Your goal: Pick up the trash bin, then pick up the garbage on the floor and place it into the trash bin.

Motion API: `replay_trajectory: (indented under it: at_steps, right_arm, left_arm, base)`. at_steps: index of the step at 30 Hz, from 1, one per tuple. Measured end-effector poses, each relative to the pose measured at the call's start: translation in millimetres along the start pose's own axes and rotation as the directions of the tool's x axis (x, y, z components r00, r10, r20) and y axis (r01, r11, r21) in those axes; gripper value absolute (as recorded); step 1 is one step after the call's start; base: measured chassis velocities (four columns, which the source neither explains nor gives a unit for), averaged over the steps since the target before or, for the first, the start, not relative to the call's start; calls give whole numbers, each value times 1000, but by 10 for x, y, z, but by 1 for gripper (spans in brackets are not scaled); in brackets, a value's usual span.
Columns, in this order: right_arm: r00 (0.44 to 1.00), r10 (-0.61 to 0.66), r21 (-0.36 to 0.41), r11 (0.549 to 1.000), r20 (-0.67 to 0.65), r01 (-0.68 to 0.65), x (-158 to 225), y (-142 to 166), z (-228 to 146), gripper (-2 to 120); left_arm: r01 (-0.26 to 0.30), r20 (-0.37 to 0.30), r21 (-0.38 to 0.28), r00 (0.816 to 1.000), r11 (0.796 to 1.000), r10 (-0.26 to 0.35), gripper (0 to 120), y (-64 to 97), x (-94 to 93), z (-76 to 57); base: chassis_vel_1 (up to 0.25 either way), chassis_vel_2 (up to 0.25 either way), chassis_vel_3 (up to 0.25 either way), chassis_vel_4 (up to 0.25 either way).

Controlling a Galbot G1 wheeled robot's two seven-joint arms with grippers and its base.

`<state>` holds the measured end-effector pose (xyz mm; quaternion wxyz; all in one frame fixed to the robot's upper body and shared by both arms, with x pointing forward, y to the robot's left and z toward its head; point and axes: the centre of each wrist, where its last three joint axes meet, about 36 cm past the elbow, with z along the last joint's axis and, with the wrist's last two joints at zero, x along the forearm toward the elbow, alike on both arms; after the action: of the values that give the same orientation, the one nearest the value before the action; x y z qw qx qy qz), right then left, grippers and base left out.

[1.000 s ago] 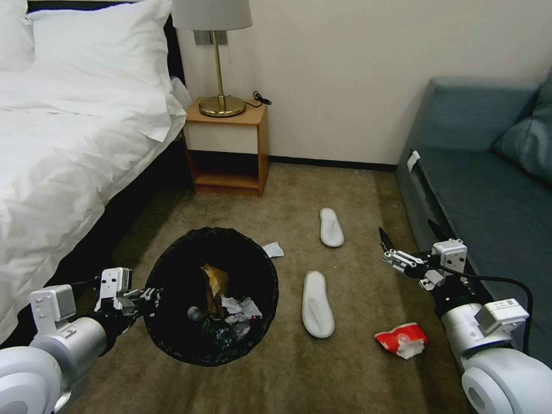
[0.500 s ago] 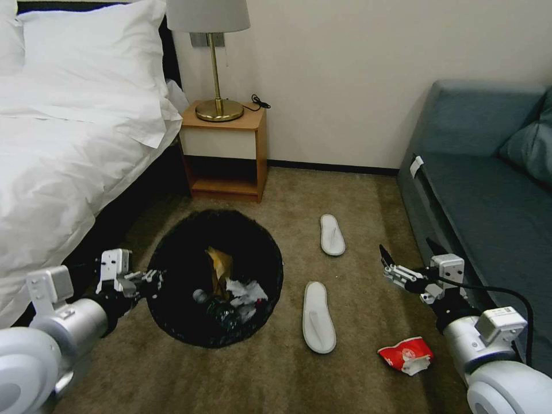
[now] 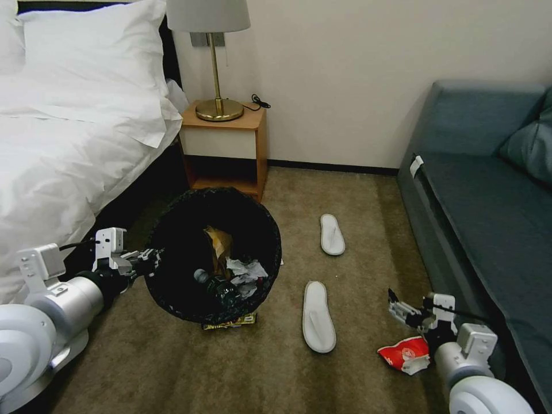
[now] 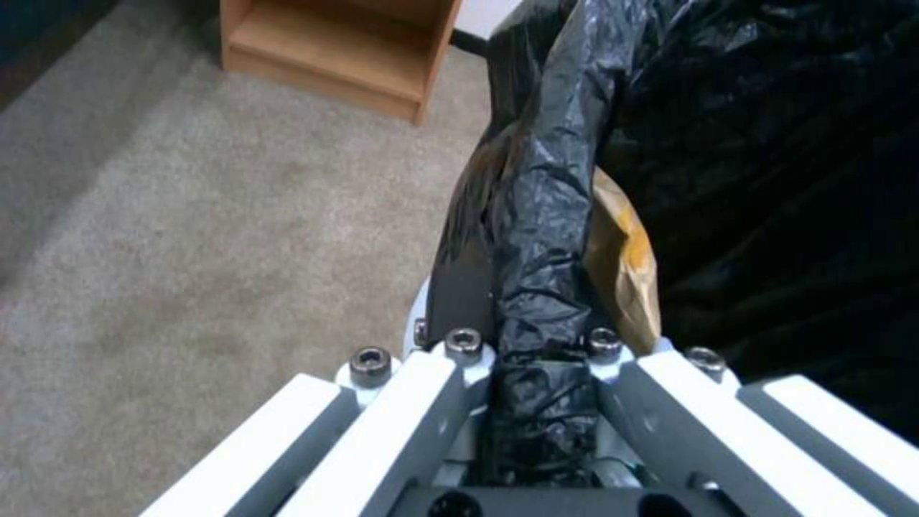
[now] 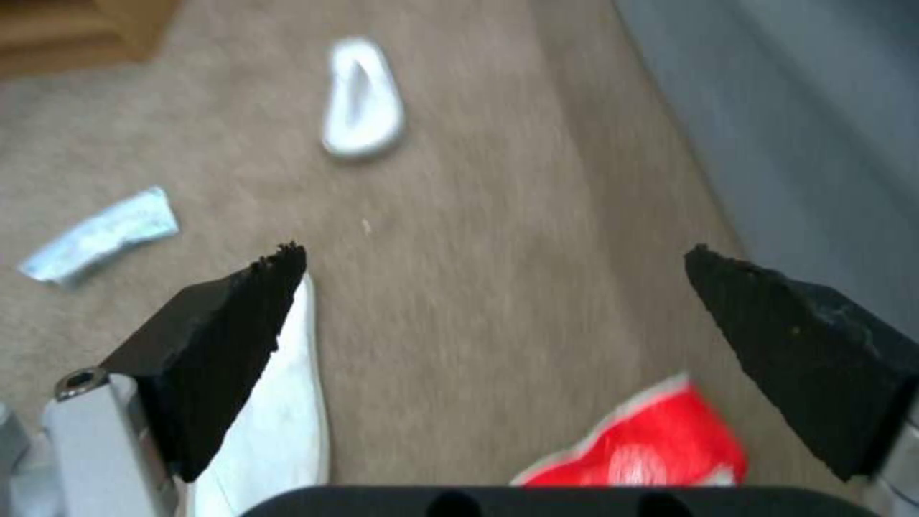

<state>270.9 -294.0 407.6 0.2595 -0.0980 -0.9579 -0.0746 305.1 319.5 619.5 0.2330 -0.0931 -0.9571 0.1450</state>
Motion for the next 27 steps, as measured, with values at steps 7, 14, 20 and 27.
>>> replay_trajectory:
  at_steps: [7,14,20,27]
  right_arm:
    - [993,53,-165,984,-109,-71,-234,15,204,100]
    - [975,127,-241,956,-183,-170,-415,-50,357,100]
    - [962,189,-248,940,-196,-235,-506,-140,461,100]
    - [942,270,-259,913,-197,-316,-771,-258,574,100]
  left_arm:
    - [-15,5,-10,1000,1000,15,3,23,-34,-63]
    - [-19,0,-10,1000,1000,19,3,22,-50,-58]
    - [-18,-3,-9,1000,1000,18,3,22,-57,-42]
    - [-21,-8,-16,1000,1000,21,3,9,-65,-31]
  base:
    - [0,0,0,0]
    - [0,0,0,0]
    - [0,0,0,0]
    - [0,0,0,0]
